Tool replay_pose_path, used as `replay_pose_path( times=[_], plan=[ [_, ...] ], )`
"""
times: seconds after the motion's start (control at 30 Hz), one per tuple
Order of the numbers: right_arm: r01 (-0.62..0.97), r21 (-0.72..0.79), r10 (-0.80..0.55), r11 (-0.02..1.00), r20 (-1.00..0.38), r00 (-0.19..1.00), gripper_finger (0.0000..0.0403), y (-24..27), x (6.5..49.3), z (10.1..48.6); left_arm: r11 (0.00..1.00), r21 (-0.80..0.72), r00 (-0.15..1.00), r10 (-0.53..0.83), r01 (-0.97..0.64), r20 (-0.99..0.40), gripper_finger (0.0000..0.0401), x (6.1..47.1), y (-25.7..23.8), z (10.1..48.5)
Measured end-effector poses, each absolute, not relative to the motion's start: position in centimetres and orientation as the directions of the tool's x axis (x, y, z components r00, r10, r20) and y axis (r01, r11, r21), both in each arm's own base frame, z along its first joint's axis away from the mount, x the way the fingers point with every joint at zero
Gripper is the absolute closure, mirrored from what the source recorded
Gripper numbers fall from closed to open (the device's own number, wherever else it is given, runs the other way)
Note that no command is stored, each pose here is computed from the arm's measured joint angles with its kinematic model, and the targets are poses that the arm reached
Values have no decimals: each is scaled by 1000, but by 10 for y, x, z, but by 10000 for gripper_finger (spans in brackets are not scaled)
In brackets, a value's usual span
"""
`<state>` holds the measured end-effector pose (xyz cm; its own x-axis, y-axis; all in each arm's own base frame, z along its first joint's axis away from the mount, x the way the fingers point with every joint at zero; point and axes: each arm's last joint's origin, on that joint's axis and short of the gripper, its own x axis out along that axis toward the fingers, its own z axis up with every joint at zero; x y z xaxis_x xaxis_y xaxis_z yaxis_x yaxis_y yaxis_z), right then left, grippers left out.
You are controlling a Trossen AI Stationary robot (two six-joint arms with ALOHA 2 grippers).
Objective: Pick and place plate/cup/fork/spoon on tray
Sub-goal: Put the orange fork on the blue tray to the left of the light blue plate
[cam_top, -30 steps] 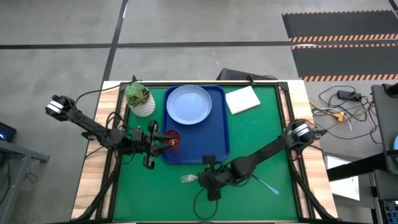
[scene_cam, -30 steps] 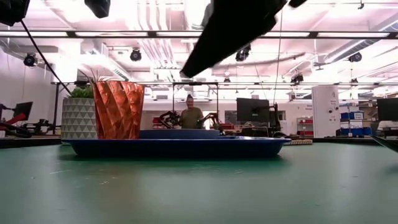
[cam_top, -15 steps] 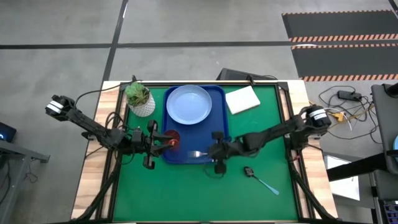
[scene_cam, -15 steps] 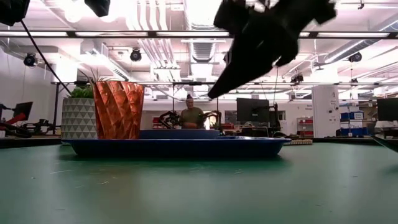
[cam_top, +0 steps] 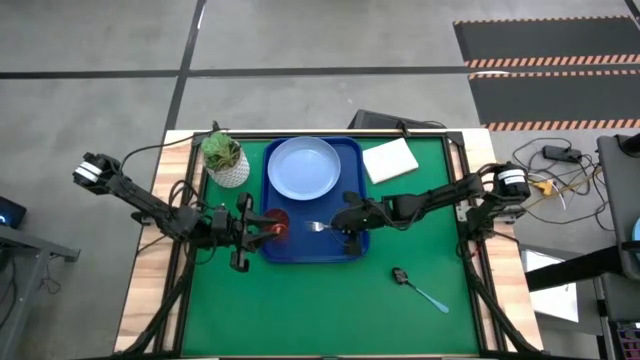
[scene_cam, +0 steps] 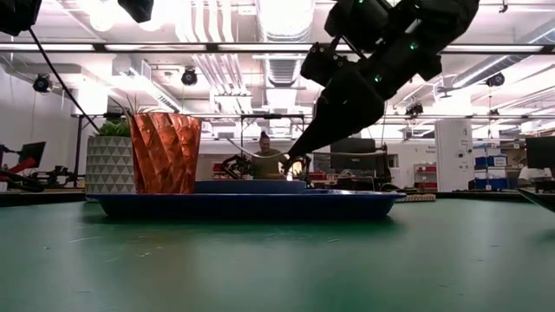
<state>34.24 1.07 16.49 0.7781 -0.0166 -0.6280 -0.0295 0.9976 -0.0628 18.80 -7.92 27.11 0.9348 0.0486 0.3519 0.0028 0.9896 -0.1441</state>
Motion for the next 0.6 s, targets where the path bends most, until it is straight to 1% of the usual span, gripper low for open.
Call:
replay_pose_path(
  times=[0.3,0.4,0.5,0.6],
  plan=[
    [28,-53,-55,998,-617,785,394,-6,337,157,994,-103,928,61,-25,366,292,188,-77,273],
    [39,-59,-67,998,-608,791,394,-11,338,158,997,-46,908,83,-70,411,292,187,-75,280],
    [40,-72,-75,997,-587,806,394,-15,341,156,990,43,882,98,-133,462,292,185,-73,290],
    [18,-53,-46,998,-587,809,394,-19,343,150,968,140,856,112,-209,505,292,182,-71,302]
  ],
)
